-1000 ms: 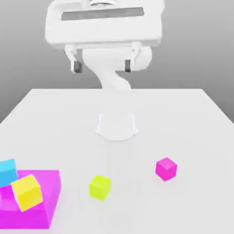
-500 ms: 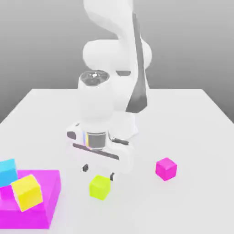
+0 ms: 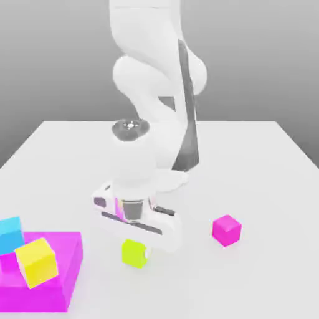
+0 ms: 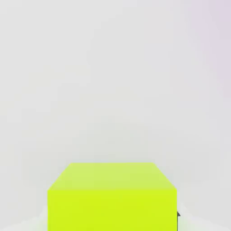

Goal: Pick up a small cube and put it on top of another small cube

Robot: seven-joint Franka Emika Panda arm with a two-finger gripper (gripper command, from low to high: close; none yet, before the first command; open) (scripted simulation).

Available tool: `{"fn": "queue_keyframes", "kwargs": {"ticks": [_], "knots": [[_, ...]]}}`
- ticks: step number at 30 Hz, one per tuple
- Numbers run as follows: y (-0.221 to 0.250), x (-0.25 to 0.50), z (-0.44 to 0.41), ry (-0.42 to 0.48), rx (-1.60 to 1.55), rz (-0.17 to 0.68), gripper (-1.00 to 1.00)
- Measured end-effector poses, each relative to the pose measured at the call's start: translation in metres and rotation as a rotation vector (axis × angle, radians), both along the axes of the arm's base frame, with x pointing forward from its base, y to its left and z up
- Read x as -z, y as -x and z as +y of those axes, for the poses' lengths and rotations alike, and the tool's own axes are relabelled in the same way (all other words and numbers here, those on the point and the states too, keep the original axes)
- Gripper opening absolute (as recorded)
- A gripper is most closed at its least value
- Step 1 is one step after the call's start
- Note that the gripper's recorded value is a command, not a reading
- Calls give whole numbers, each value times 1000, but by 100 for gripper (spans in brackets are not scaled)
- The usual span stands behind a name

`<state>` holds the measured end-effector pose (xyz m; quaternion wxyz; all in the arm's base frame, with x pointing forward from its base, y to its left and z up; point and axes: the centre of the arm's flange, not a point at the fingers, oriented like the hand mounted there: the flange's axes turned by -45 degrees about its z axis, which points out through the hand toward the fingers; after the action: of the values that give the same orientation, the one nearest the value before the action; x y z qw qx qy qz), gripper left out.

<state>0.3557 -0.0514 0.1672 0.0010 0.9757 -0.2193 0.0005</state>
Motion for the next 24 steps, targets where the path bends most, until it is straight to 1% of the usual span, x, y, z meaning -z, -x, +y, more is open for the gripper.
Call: {"fn": "queue_keyframes", "kwargs": {"ticks": [2, 8, 15, 17, 20, 24], "knots": [[1, -17, 1, -1, -1, 0, -100], [14, -49, 97, -25, -172, -3, -100], [69, -72, 196, -13, -387, 1, -100], [80, -69, 210, 3, -422, 1, -100], [81, -50, 212, 24, -430, -1, -100], [82, -21, 213, 17, -433, -1, -100]]}}
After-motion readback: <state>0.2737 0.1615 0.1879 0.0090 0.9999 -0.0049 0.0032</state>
